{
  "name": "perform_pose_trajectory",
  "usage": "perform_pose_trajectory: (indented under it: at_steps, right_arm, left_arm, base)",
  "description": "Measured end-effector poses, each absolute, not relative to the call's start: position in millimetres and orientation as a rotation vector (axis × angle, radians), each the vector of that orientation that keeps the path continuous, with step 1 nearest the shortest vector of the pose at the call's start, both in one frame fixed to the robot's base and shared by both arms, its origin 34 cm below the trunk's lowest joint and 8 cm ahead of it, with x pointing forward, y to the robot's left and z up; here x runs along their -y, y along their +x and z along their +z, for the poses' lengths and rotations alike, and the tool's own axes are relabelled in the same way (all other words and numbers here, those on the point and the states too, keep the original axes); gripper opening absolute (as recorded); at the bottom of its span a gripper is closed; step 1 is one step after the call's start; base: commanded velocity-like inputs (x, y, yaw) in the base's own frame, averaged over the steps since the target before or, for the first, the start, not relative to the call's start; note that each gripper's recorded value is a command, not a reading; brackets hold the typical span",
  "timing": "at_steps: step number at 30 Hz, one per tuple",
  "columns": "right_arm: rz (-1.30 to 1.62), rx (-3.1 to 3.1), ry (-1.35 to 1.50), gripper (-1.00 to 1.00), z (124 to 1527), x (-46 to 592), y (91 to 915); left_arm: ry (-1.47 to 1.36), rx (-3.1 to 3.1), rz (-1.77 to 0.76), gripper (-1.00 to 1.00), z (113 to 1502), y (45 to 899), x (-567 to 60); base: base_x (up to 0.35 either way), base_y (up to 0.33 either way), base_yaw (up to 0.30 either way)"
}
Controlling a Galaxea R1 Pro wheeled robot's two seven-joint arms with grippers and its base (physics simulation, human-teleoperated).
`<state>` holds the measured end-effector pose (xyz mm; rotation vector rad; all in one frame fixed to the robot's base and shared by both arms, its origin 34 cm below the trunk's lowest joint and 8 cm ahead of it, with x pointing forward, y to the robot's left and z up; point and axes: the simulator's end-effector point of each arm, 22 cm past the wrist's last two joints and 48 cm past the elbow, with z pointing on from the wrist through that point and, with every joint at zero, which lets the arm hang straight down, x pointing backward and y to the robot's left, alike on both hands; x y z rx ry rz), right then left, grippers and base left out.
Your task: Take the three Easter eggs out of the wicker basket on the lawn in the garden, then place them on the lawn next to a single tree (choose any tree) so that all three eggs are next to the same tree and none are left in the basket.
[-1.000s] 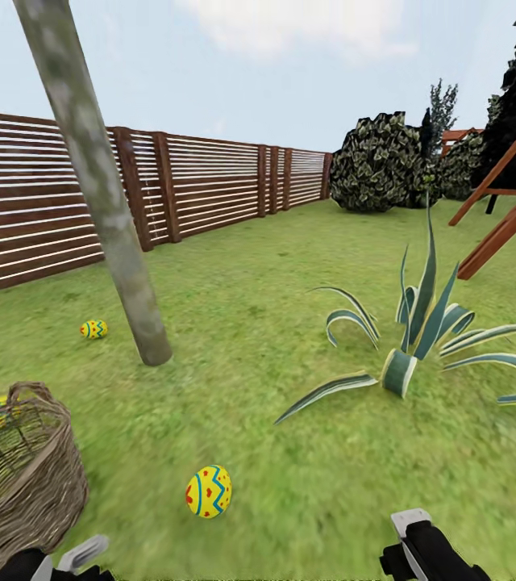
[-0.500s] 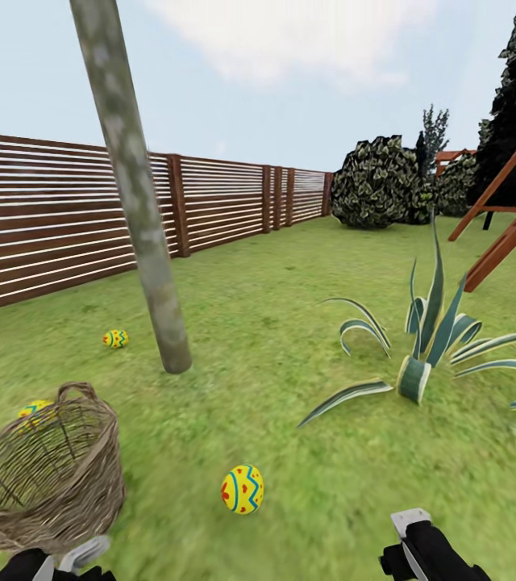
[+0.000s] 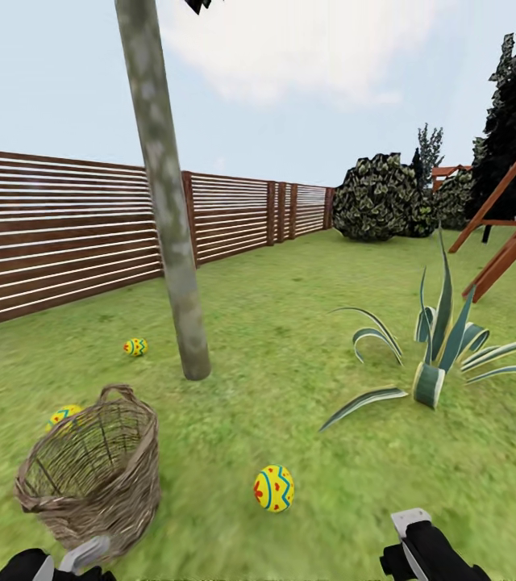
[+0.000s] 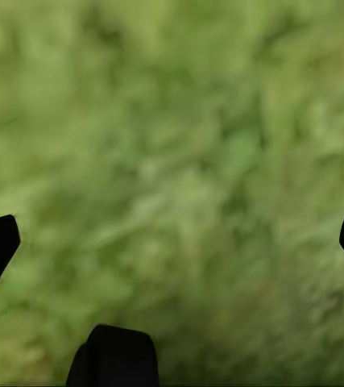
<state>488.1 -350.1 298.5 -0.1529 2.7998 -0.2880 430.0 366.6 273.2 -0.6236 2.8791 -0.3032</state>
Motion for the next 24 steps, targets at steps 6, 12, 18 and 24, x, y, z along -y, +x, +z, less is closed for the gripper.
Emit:
perform_pose_trajectory:
  at_steps: [6, 12, 18, 24]
  right_arm:
    - [-0.287, -2.800, -0.155, 1.00, 312, 350, 492]
    - [-0.287, -2.800, -0.156, 1.00, 325, 350, 495]
    - [-0.285, -2.801, -0.155, 1.00, 339, 349, 499]
    - [-0.287, -2.801, -0.157, 1.00, 352, 349, 502]
  left_arm:
    - [-0.623, -2.879, -0.304, 1.00, 287, 434, -366]
    - [-0.623, -2.880, -0.305, 1.00, 300, 437, -366]
    - [-0.623, -2.880, -0.305, 1.00, 313, 441, -366]
    - [-0.623, -2.880, -0.303, 1.00, 327, 444, -366]
  base:
    - [-0.117, 0.321, 0.000]
    - [-0.105, 0.323, 0.000]
    - [-0.099, 0.324, -0.006]
    - [-0.086, 0.326, -0.214]
